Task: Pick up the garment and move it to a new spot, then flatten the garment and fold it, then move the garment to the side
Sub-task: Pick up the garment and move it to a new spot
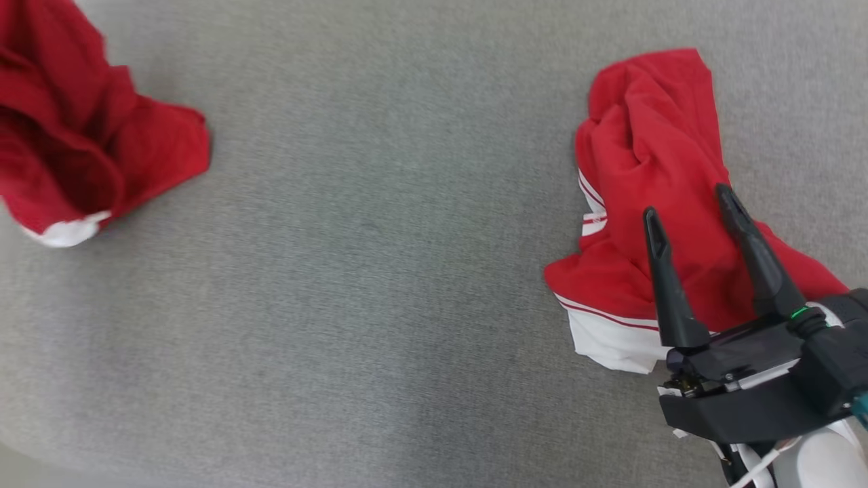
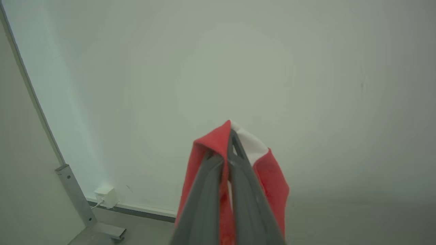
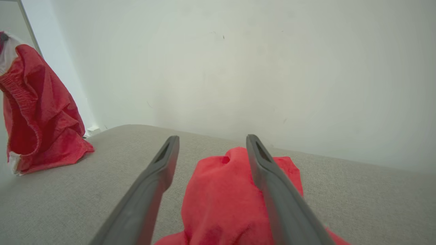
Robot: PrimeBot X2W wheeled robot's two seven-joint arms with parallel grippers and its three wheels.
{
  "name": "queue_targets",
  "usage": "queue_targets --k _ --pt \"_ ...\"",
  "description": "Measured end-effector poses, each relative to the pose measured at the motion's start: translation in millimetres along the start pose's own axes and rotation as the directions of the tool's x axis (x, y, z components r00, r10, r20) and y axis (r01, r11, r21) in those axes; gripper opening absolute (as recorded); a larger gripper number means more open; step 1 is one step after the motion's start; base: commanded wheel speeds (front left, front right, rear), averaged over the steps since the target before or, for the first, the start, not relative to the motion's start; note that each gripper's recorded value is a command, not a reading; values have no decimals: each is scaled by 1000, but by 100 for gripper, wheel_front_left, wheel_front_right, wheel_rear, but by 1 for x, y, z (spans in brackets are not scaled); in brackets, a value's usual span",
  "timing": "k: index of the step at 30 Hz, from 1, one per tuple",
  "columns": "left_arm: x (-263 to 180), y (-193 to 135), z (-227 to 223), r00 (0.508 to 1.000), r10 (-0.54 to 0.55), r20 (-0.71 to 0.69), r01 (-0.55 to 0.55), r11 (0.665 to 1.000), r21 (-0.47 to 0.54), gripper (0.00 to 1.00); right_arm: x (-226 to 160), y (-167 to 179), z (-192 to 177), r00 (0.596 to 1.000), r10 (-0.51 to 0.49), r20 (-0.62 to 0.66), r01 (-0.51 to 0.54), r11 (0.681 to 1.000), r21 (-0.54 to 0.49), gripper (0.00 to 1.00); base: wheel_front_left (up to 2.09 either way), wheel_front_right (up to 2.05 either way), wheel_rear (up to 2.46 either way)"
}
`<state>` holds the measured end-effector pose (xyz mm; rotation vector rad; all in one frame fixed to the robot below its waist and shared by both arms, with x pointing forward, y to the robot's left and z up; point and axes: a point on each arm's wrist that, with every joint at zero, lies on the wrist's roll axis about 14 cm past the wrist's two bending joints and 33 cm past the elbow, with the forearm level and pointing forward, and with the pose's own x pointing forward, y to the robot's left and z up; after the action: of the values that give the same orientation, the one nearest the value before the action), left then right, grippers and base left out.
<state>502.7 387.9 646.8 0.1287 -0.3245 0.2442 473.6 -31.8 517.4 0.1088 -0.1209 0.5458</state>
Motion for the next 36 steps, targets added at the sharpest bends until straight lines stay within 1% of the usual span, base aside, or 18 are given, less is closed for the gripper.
queue_targets --k 2,4,9,10,11,17,18,19,20,21,27,31,36 --pt "-5 -6 -33 997 12 -77 -15 999 -35 0 -1 -4 1 1000 -5 -4 5 1000 -10 100 0 0 0" --pt "-13 -10 -67 987 25 -160 -32 998 -46 0 -1 -8 2 1000 -11 -6 11 1000 -20 100 0 0 0" --pt "-44 -18 -145 929 53 -365 -88 993 -79 0 -5 -14 -4 999 -26 -35 25 999 -35 100 0 0 0" --pt "-50 -19 -156 917 60 -393 -101 991 -85 0 -6 -16 -5 999 -31 -39 29 999 -36 100 0 0 0" --pt "-50 -19 -156 917 60 -393 -101 991 -85 0 -6 -16 -5 999 -31 -39 29 999 -36 100 0 0 0" --pt "-73 -30 -199 858 59 -511 -130 986 -104 0 -9 -23 -9 997 -50 -58 48 998 -47 100 0 0 0" --pt "-74 -32 -200 857 58 -512 -135 984 -115 17 -9 -24 -9 997 -52 -58 49 998 -48 100 0 0 0" --pt "-73 -32 -199 859 60 -508 -142 982 -125 17 -9 -24 -9 997 -54 -57 51 997 -49 100 0 0 0" --pt "-72 -30 -196 862 63 -503 -145 981 -126 93 -9 -24 -8 997 -54 -56 51 997 -50 100 0 0 0" --pt "-71 -28 -193 866 66 -496 -145 982 -123 100 -9 -23 -7 997 -52 -55 50 998 -50 100 0 0 0" --pt "-52 -7 -154 914 97 -394 -142 986 -87 100 -9 -17 -3 998 -43 -41 41 998 -39 100 0 0 0" --pt "-36 -5 -118 952 84 -295 -110 991 -74 100 -10 -12 4 999 -45 -13 45 999 -22 100 0 0 0" --pt "-30 -8 -89 971 42 -235 -50 998 -31 100 -16 -11 13 998 -66 20 66 998 0 100 0 0 0"
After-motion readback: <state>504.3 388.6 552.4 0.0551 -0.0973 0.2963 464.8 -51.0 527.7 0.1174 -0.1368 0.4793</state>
